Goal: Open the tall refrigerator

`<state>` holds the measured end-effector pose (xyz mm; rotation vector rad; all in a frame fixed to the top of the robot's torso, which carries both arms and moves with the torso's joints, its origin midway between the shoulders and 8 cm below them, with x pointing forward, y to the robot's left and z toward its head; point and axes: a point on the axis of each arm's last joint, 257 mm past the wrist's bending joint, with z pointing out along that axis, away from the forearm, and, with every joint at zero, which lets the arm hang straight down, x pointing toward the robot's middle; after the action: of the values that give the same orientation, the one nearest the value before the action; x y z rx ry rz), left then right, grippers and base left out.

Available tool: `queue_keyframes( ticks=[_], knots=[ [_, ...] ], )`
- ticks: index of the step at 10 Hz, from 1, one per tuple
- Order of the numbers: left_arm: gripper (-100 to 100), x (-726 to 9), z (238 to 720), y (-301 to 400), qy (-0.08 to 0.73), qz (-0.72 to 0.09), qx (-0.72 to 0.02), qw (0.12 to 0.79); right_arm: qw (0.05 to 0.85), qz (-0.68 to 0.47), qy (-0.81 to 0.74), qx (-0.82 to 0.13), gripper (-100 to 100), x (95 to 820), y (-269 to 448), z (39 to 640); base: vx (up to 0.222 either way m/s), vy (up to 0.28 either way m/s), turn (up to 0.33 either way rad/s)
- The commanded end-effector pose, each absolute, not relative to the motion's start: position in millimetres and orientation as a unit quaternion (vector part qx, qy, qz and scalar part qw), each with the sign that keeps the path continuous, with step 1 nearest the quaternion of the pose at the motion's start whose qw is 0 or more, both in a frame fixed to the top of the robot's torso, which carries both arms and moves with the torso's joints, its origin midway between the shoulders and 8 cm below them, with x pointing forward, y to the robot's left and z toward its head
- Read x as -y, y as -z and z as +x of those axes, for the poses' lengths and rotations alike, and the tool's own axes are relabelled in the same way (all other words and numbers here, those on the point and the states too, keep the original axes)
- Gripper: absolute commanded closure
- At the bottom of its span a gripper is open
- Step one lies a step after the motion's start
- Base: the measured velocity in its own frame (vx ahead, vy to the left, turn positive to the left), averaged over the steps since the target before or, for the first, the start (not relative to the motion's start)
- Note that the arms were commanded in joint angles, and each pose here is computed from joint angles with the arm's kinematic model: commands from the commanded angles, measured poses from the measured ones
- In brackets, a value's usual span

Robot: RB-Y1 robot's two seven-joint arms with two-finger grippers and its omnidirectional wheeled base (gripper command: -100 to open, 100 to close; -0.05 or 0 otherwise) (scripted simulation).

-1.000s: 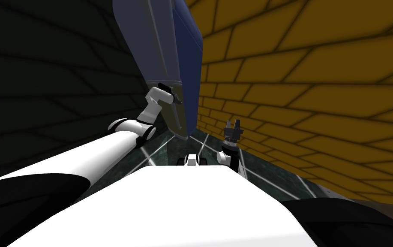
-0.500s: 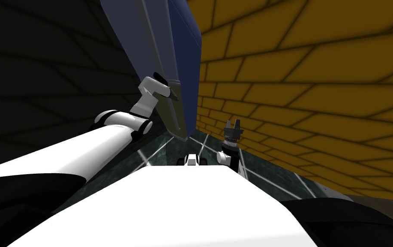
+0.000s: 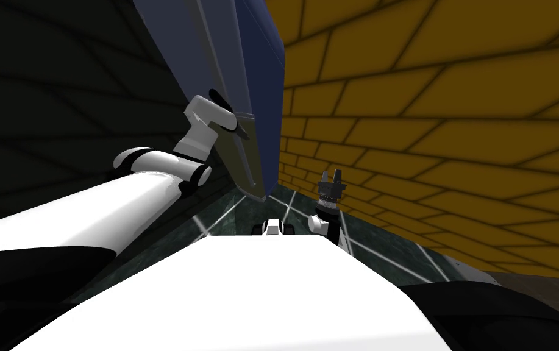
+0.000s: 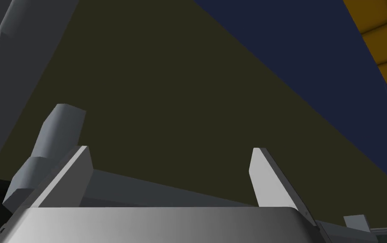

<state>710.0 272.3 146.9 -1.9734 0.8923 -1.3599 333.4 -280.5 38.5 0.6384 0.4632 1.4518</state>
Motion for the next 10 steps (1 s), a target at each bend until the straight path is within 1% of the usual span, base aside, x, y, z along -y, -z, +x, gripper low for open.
queue_keyframes(
  ticks=[1,3,5,6,7,10],
  knots=[
    [-100,-303.7,704.3,-167.8,0.498,-0.755,-0.304,0.299,0.678,0.284,-0.646,-0.206,0,280.5,-38.5,333.4,0.040,0.003,-0.078],
    [-100,-322.2,698.7,-180.1,0.493,-0.763,-0.286,0.305,0.678,0.284,-0.646,-0.206,0,280.6,-38.5,333.3,0.049,0.013,-0.032],
    [-100,-313.1,700.5,-176.4,0.496,-0.759,-0.294,0.301,0.678,0.284,-0.646,-0.206,0,280.6,-38.5,333.4,0.011,0.005,0.000],
    [100,-312.1,700.5,-178.0,0.498,-0.758,-0.295,0.301,0.678,0.284,-0.646,-0.206,0,280.6,-38.5,333.4,0.007,0.006,0.012],
    [100,-300.8,700.8,-182.8,0.505,-0.751,-0.306,0.295,0.678,0.284,-0.646,-0.206,0,280.6,-38.5,333.4,-0.094,0.142,0.004],
    [100,-275.1,701.9,-182.1,0.513,-0.742,-0.332,0.277,0.678,0.284,-0.646,-0.206,0,280.6,-38.5,333.4,-0.125,0.318,-0.050]
  ],
)
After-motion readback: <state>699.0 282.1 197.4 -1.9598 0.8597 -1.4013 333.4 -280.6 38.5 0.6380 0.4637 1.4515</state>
